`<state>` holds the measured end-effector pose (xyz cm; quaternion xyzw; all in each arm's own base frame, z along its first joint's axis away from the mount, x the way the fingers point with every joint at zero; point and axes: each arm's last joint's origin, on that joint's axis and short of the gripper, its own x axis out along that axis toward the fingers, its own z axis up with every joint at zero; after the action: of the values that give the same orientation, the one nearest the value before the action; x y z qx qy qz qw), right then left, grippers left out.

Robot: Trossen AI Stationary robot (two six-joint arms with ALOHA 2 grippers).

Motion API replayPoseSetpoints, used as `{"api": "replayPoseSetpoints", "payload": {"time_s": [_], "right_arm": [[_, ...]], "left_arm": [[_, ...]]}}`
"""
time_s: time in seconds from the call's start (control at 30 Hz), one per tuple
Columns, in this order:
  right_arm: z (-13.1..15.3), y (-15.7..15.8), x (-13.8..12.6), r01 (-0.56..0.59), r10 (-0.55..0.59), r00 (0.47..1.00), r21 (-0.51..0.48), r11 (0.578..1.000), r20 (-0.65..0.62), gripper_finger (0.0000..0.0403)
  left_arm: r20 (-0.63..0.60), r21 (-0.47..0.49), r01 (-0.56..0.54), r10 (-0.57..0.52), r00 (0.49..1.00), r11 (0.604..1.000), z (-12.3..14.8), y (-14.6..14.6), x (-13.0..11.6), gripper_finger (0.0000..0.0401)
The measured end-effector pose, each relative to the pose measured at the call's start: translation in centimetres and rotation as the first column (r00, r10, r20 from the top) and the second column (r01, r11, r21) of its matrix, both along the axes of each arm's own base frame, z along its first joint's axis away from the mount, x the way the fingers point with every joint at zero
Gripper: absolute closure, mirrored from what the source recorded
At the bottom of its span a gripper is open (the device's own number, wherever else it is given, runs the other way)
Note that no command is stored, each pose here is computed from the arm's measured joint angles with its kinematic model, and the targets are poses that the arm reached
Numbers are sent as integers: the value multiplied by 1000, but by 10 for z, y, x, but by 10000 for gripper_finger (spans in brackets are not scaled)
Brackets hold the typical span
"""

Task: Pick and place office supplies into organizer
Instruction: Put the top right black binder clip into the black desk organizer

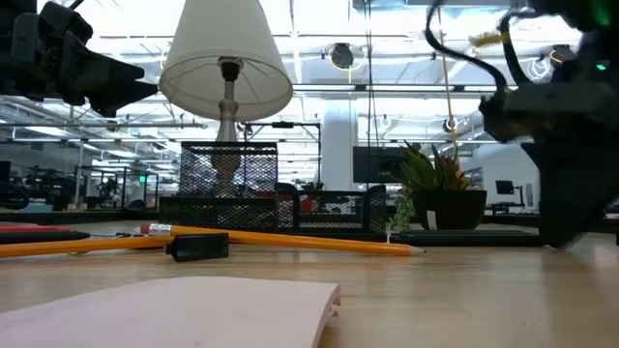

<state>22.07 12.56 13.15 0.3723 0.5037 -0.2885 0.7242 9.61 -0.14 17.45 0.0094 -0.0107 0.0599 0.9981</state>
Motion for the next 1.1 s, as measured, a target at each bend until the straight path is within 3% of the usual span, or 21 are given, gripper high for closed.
{"api": "replayPoseSetpoints", "payload": {"time_s": [0.37,0.53,0.63,0.87,0.97,1.1], "right_arm": [[17,1,-9,148,-139,989,247,958,-55,317],[36,-7,-13,198,-206,979,282,939,-2,317],[40,-7,-12,279,-292,956,336,900,-11,316],[48,-9,-26,381,-389,920,322,867,-44,316],[54,-11,-28,358,-376,927,323,876,-9,319],[53,-15,-35,374,-367,927,274,886,-77,332]], "left_arm": [[0,0,0,0,1000,1000,0,0,0,146],[1,0,0,0,1000,1000,0,0,0,146],[1,0,0,0,1000,1000,0,0,0,146],[1,0,0,0,1000,1000,0,0,0,146],[0,0,0,0,1000,1000,0,0,0,146],[1,0,0,0,1000,1000,0,0,0,146]]}}
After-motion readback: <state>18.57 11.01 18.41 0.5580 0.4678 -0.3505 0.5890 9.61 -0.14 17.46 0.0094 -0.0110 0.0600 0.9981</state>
